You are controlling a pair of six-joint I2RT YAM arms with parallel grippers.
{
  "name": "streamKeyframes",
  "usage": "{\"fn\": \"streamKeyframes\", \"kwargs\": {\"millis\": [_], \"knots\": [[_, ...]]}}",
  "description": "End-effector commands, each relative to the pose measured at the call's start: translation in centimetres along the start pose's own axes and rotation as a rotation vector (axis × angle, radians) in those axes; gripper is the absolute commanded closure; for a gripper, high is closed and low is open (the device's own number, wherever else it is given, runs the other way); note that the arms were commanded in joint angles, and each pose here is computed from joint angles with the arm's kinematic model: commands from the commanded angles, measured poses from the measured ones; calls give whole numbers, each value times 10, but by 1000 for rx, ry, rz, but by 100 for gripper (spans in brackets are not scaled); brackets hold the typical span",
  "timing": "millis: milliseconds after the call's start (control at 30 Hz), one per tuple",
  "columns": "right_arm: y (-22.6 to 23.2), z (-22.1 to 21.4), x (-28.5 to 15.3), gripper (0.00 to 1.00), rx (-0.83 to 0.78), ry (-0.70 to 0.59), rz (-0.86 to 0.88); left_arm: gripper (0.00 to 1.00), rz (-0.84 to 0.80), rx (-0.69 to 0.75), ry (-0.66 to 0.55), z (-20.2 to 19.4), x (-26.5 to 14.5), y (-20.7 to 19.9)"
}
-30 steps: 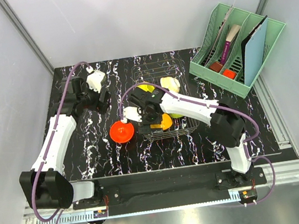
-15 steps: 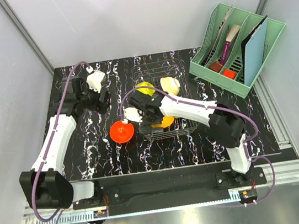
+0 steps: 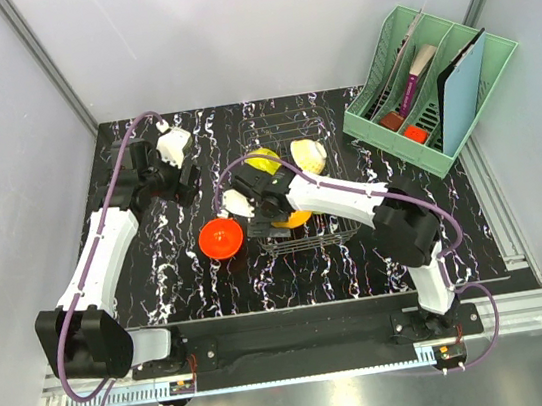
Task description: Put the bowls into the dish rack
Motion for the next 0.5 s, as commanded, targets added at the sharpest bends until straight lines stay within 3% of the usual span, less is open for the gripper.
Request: {"fn": "streamKeyframes", "kwargs": {"millis": [0,200,367,467], "knots": [[29,-4,21,0,57,24,161,1,22,17,-88,24,-6,8],[8,5,33,0,124,-2,7,1,21,20,-89,24,-7,8],[12,5,34,0,126,0,27,1,24,19,-84,22,-6,9],[25,5,27,0,135,-9,142,1,24,19,-82,21,-6,9]]}}
Point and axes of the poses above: each gripper's point midway between its finger pads, its own x axis out along the fingers, its own y axis along the line the jaws close on, z = x × y, the point moved 5 cm from there along -x, back along the fingers, and after that the axes turned 2 degrees about x, right-handed, at the moved point
